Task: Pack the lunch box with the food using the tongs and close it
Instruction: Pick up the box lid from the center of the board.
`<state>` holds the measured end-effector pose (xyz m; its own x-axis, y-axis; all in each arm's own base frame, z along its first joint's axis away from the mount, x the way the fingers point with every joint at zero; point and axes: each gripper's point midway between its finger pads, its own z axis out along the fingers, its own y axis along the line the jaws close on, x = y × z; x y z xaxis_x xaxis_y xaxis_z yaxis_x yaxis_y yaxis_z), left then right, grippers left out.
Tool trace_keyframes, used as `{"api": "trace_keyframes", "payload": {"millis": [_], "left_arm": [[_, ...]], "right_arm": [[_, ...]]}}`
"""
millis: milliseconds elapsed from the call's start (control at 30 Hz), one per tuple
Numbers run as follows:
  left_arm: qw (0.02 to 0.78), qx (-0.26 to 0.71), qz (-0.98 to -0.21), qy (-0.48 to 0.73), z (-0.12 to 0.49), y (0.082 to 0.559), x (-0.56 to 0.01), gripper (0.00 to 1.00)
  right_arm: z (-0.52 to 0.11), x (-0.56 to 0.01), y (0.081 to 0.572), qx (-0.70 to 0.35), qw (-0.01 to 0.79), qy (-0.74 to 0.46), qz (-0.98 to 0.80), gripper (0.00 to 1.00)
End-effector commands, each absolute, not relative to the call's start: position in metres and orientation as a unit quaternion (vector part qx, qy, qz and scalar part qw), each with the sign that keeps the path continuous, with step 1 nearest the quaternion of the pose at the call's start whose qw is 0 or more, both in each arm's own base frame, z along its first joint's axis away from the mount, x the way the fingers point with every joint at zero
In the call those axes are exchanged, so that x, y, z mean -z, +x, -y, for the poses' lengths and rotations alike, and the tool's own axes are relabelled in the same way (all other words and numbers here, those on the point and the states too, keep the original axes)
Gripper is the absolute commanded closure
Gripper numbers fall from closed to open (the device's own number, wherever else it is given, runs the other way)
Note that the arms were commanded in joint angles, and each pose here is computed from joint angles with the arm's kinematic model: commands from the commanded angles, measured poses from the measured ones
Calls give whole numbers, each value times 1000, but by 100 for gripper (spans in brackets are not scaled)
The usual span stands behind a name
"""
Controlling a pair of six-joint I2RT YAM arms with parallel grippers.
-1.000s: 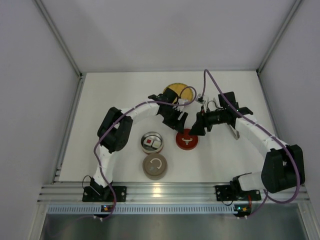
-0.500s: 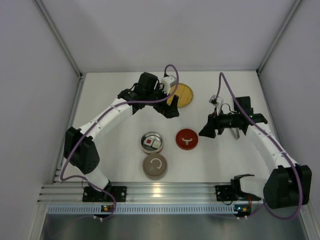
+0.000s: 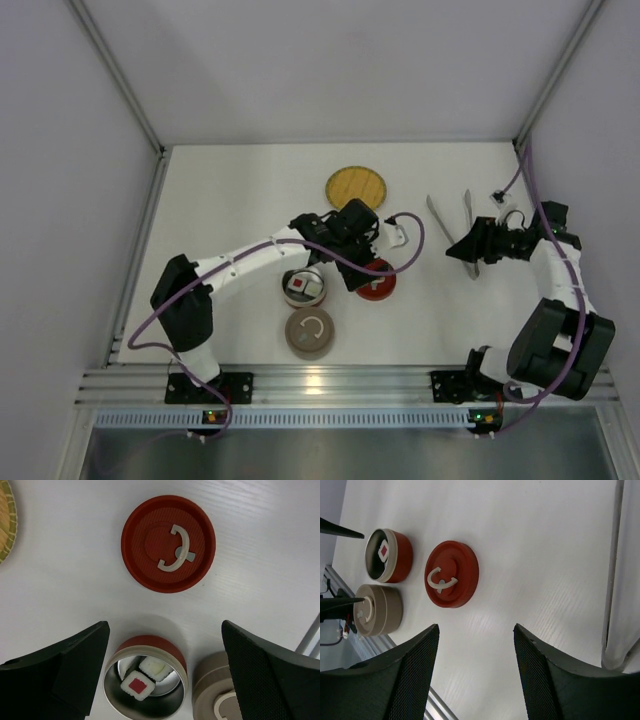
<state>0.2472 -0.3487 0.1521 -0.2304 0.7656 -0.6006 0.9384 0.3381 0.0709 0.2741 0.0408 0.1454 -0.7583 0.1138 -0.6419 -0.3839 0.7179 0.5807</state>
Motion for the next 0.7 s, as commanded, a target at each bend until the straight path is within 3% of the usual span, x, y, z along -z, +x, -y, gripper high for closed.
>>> {"api": "trace_keyframes", "payload": {"millis": [0,267,667], "left_arm": [[283,68,-744,601,351,254,-132,2],[260,6,-735,626,378,258,-93,21],[255,10,-725,639,400,268,-77,37]], "right_arm": [[-36,-159,274,-380,356,-79,-850,39],[-34,-159,270,-387,361,-71,-846,39],[-34,-158,271,-398,358,-67,-842,39]]}}
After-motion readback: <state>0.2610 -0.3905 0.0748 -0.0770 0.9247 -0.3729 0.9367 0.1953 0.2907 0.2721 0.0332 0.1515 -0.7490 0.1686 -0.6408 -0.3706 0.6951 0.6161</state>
